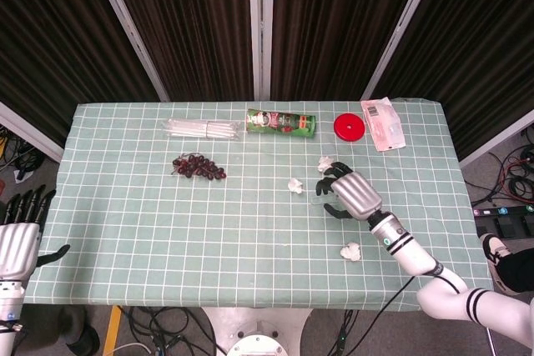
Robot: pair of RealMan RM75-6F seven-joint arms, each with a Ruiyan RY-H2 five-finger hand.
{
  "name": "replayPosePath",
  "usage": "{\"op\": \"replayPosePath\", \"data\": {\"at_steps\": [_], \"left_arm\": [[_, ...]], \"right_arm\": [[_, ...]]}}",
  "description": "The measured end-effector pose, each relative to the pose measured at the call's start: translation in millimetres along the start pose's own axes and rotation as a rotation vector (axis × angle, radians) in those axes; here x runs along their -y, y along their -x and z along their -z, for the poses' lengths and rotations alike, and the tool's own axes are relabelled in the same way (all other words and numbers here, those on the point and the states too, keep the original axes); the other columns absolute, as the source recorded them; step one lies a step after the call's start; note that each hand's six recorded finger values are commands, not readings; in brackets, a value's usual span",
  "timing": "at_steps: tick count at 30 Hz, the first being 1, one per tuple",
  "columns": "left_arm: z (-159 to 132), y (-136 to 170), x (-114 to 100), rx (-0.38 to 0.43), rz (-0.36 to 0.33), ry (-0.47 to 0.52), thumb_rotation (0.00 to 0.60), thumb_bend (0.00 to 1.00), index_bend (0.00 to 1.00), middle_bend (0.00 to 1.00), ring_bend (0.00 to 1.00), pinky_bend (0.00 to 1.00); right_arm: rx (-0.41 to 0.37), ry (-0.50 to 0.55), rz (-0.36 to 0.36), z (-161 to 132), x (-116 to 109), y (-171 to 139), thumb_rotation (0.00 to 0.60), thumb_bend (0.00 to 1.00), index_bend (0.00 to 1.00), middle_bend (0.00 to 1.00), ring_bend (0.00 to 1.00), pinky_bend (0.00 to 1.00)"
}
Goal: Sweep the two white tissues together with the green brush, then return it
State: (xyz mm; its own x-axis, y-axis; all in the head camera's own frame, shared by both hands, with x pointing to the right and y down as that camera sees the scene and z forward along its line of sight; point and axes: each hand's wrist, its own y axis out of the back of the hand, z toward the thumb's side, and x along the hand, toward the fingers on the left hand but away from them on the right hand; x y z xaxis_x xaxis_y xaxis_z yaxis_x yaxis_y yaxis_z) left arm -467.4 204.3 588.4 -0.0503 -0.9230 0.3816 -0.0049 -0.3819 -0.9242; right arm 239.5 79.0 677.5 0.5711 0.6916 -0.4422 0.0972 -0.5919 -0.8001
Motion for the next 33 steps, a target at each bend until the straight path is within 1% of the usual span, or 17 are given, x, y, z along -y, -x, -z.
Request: {"op": "replayPosePath", "data": {"at_steps": [5, 8, 10, 13, 15, 18, 23, 28, 31, 33], "left_arm": [[-1.3, 0.1, -3.4, -0.004, -0.003, -0.009, 0.6, 0.0, 0.07, 0.01, 0.0, 0.03], [-1.6, 0.3, -3.7, -0.009, 0.003, -0.015, 0.6, 0.0, 0.07, 0.01, 0.0, 0.03], [-2.2, 0.0, -4.1, -0.011, 0.006, -0.018, 0.6, 0.0, 0.07, 0.01, 0.0, 0.03], [-1.1, -0.4, -4.3, -0.02, 0.01, -0.022, 0.6, 0.0, 0.07, 0.01, 0.0, 0.03], [-0.3, -0.9, -3.2, -0.025, 0.016, -0.025, 0.6, 0.0, 0.07, 0.01, 0.0, 0.03], [-0.8, -1.5, -1.5, -0.026, 0.024, -0.027, 0.6, 0.0, 0.07, 0.01, 0.0, 0.03], [-1.4, -1.0, -0.6, -0.025, 0.029, -0.026, 0.6, 0.0, 0.07, 0.01, 0.0, 0.03], [0.2, -1.8, -2.8, -0.033, 0.027, -0.029, 0.6, 0.0, 0.07, 0.01, 0.0, 0.03], [0.3, -2.3, -3.3, -0.032, 0.026, -0.028, 0.6, 0.0, 0.07, 0.01, 0.0, 0.03], [0.4, -2.6, -2.6, -0.032, 0.029, -0.028, 0.6, 0.0, 0.07, 0.01, 0.0, 0.03]], "right_arm": [[-0.124, 0.153, -0.013, -27.5, -15.3, 31.3, 0.6, 0.36, 0.68, 0.61, 0.24, 0.17], [-0.175, 0.217, -0.023, -37.6, -19.5, 52.9, 0.6, 0.41, 0.7, 0.62, 0.25, 0.17], [-0.193, 0.233, -0.03, -39.7, -19.7, 65.2, 0.6, 0.45, 0.72, 0.63, 0.27, 0.18], [-0.21, 0.202, -0.043, -38.4, -17.1, 84.4, 0.6, 0.48, 0.74, 0.64, 0.28, 0.19], [-0.216, 0.165, -0.057, -36.3, -13.2, 96.7, 0.6, 0.51, 0.74, 0.64, 0.28, 0.19], [-0.225, 0.135, -0.087, -35.7, -3.9, 112.1, 0.6, 0.51, 0.74, 0.64, 0.28, 0.19], [-0.236, 0.163, -0.143, -39.9, 17.9, 128.0, 0.6, 0.51, 0.75, 0.64, 0.28, 0.19], [-0.254, 0.191, -0.195, -42.8, 36.2, 131.5, 0.6, 0.51, 0.75, 0.64, 0.28, 0.19], [-0.294, 0.221, -0.219, -49.4, 43.8, 126.6, 0.6, 0.51, 0.76, 0.64, 0.28, 0.2], [-0.337, 0.235, -0.226, -55.0, 46.1, 120.1, 0.6, 0.51, 0.76, 0.64, 0.29, 0.21]]}}
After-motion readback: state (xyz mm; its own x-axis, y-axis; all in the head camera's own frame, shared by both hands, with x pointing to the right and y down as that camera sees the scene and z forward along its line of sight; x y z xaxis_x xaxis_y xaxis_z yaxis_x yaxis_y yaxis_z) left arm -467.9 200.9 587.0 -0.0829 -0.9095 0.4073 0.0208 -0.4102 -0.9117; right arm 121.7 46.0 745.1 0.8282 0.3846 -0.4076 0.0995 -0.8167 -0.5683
